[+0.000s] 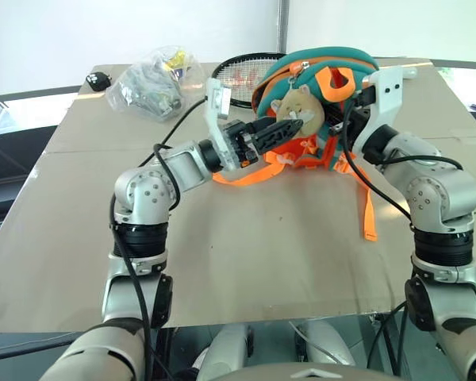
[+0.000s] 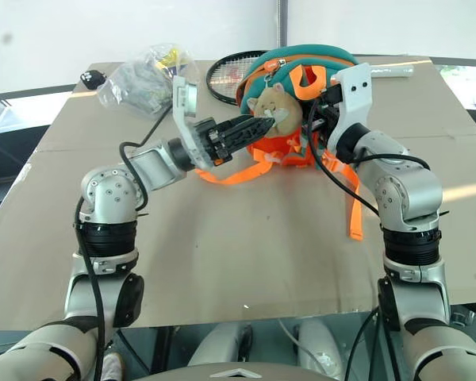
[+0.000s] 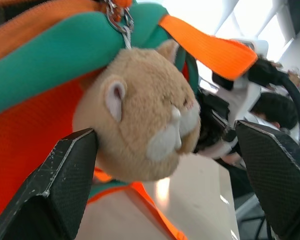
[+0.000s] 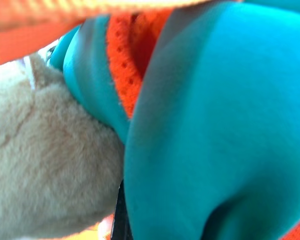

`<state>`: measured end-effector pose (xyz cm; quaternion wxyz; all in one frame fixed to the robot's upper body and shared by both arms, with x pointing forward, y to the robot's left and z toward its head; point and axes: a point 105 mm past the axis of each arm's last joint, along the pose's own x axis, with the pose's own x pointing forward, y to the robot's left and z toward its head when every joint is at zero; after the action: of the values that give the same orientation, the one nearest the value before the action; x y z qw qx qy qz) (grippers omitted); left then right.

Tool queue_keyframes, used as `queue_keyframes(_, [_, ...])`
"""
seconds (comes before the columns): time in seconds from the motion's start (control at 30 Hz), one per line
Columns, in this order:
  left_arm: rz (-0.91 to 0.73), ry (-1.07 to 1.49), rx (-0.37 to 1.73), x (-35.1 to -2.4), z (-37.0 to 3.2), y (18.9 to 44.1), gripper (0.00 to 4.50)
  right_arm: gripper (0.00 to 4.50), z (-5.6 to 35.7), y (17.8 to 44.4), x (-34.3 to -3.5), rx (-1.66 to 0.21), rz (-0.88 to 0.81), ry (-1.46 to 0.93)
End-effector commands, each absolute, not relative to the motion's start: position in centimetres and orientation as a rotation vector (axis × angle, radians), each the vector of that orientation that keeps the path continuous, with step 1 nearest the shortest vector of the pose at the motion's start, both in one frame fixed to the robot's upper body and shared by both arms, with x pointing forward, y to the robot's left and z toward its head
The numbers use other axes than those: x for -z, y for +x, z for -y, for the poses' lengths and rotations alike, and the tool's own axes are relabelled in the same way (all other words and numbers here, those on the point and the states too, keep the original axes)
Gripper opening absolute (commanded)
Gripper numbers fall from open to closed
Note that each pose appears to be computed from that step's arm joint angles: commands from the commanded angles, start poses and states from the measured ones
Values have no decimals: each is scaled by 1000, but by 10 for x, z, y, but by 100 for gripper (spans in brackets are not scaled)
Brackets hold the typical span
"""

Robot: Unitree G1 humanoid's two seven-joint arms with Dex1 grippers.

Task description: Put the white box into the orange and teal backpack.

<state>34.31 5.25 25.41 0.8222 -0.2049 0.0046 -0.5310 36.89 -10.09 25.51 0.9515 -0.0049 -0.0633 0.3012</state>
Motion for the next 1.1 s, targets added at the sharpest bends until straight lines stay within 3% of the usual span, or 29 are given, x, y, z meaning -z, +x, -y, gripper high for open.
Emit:
queue_keyframes(0.03, [46,-451,1098,-266,-47,352,443,0,93,355,-273,-662,209,-39])
queue_keyframes(0.13, [57,-479,1104,-268,-45,354,358,0,96,355,-271,-652,205,-45])
queue_keyframes(0.17, [55,-481,1108,-267,-45,354,299,0,97,356,-271,-649,204,-46])
queue_keyframes(0.4, [56,-449,1088,-263,-53,355,40,0,105,358,-275,-622,219,-45])
queue_keyframes(0.63, [119,-419,1099,-277,-95,345,26,0,127,372,-286,-507,250,-36])
queue_keyframes(0.8, [158,-480,960,-290,-155,361,26,0,159,390,-301,-345,282,4])
queue_keyframes(0.87, [105,-497,893,-274,-171,369,26,0,168,394,-308,-296,305,44])
queue_keyframes(1.0, [-121,-437,661,-188,-211,383,26,0,185,398,-321,-215,350,168])
queue_keyframes(1.1, [-247,-414,603,-147,-214,380,25,0,197,399,-325,-159,366,206])
